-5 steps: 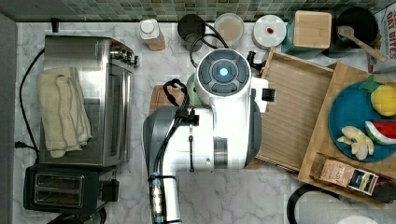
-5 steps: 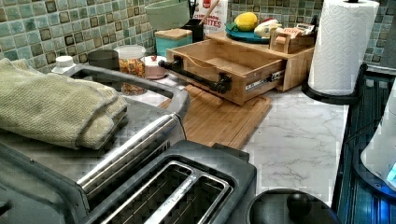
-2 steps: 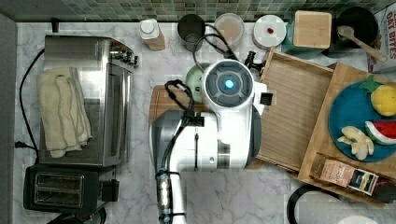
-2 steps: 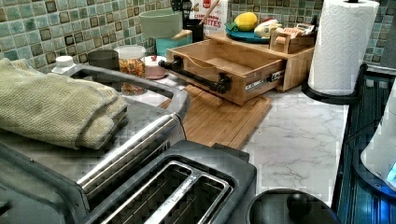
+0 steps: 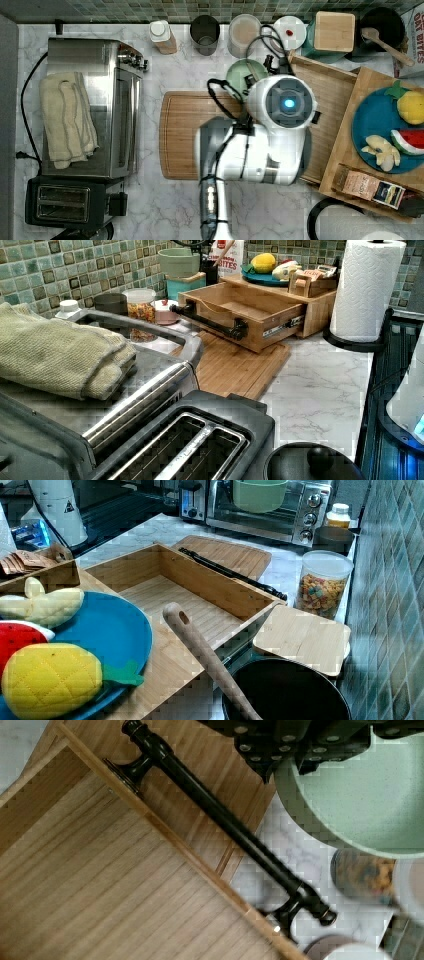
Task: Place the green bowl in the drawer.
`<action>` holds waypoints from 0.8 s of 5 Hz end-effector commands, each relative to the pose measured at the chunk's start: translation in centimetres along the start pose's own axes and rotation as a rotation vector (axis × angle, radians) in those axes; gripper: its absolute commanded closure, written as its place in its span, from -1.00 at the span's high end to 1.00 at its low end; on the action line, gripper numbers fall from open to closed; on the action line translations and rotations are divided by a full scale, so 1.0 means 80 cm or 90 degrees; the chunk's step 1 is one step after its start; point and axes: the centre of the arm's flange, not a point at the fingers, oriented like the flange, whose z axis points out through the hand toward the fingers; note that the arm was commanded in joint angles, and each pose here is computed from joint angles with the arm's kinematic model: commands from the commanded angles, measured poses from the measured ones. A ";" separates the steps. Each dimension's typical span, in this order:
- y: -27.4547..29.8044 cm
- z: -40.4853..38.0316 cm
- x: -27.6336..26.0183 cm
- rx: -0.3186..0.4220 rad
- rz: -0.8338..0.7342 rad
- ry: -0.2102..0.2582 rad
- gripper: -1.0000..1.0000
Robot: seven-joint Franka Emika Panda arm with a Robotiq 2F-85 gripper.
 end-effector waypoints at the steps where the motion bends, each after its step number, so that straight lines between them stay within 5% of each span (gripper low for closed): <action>1: 0.032 -0.071 0.091 0.057 0.332 0.063 -1.00; 3: 0.051 -0.048 0.114 0.038 0.448 0.115 -1.00; 4: 0.077 -0.038 0.140 0.022 0.485 0.110 -1.00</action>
